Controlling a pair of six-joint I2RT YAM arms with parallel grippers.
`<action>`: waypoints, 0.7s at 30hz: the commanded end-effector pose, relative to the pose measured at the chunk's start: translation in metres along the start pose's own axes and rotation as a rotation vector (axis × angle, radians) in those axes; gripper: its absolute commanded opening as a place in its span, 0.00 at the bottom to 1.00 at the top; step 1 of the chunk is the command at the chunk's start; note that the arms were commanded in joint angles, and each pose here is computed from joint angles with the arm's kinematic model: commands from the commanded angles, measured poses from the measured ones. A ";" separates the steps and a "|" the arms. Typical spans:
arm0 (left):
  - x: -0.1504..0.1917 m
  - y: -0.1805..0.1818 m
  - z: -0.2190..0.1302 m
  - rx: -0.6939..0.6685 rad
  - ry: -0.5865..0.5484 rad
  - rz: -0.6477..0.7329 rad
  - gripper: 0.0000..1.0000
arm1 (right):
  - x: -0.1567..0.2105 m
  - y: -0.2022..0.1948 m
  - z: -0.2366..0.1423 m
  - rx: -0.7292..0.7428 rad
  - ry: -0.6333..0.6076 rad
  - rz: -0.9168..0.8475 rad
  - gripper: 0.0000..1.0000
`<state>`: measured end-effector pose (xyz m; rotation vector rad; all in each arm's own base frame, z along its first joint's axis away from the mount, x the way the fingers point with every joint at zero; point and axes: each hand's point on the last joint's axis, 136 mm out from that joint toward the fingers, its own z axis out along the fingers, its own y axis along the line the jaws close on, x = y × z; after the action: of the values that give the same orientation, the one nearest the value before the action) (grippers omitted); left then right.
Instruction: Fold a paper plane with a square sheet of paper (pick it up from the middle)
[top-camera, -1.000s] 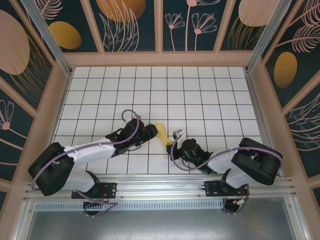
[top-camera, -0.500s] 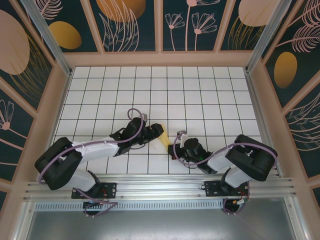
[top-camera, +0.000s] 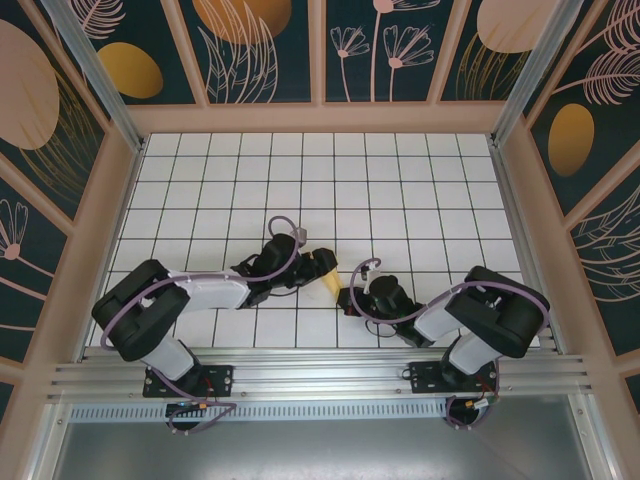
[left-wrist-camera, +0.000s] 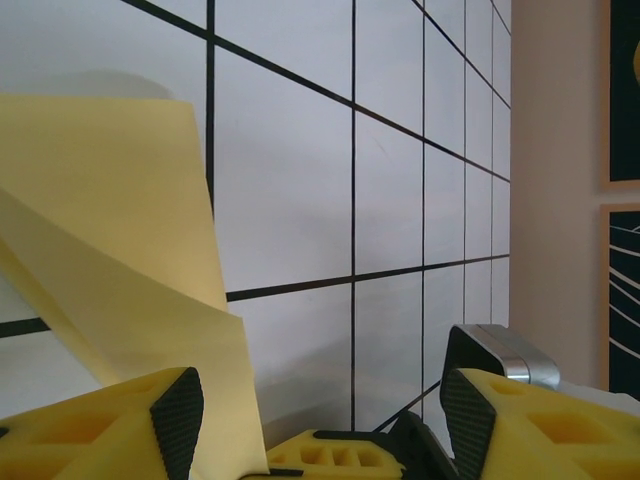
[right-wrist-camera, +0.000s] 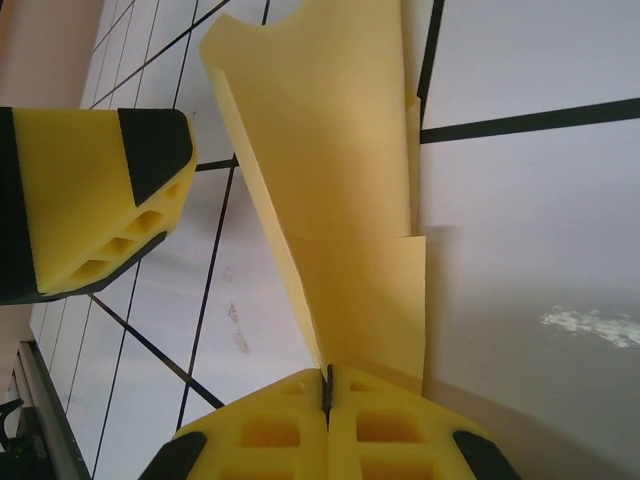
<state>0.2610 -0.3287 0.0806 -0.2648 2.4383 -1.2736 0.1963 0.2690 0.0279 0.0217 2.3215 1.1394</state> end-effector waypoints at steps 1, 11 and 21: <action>-0.005 -0.017 0.007 0.066 0.000 0.039 0.68 | 0.000 -0.004 -0.001 -0.005 -0.001 0.062 0.00; -0.003 -0.019 0.014 0.099 0.016 0.048 0.69 | -0.001 -0.006 -0.002 -0.015 -0.004 0.147 0.00; -0.002 0.000 0.019 0.011 0.016 0.032 0.70 | -0.007 -0.001 -0.004 -0.003 0.000 0.064 0.05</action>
<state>0.2636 -0.3409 0.0734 -0.2166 2.4349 -1.3173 0.1974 0.2631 0.0257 0.1437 2.3479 1.1950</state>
